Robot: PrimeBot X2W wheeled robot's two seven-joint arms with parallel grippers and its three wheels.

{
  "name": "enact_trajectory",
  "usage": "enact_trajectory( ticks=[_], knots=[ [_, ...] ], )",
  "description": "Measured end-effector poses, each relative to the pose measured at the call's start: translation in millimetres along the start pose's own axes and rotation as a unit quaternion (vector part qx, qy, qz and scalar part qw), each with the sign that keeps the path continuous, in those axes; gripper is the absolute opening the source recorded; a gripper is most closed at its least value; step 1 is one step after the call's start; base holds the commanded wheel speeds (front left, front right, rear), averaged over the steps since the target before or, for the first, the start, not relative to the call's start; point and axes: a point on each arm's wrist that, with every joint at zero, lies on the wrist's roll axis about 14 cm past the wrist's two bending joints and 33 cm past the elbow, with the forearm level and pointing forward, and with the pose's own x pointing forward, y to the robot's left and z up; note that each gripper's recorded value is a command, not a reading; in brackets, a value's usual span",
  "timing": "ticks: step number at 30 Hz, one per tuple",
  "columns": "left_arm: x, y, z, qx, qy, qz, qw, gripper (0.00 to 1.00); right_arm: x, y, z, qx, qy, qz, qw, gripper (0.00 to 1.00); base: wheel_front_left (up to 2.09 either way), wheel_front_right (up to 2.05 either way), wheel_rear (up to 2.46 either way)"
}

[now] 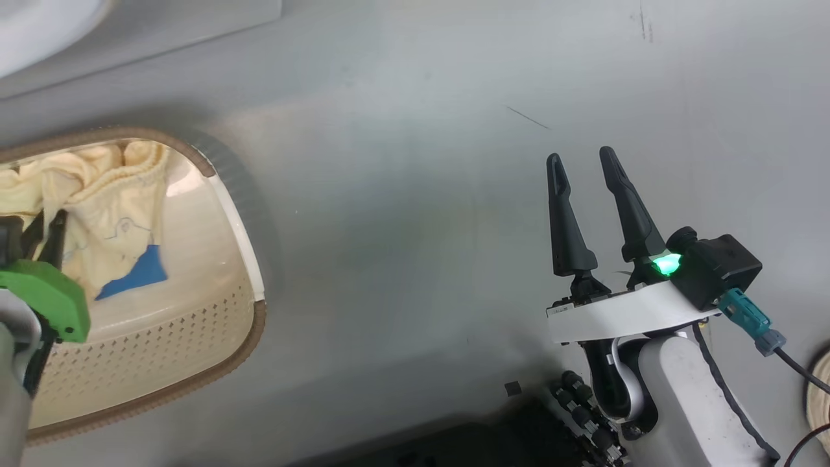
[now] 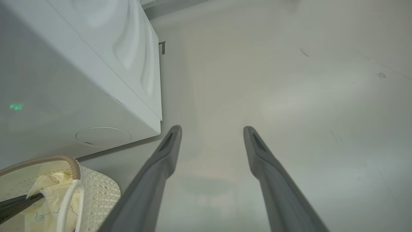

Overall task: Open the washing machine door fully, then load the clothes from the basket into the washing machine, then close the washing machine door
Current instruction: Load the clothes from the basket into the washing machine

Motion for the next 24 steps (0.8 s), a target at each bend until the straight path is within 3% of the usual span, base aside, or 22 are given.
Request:
enact_trajectory(
  ticks=[16, 24],
  knots=[
    [-53.5, -22.6, 57.3, -0.089, -0.099, 0.018, 0.991, 0.0, -8.7, 19.6, 47.3, -0.017, -0.061, 0.027, 0.998, 1.0, 0.0, 0.0, 0.0],
    [-87.7, -12.5, 97.6, -0.118, -0.167, 0.043, 0.978, 0.0, -16.3, 33.0, 69.4, -0.022, -0.09, 0.045, 0.995, 1.0, 0.0, 0.0, 0.0]
  ],
)
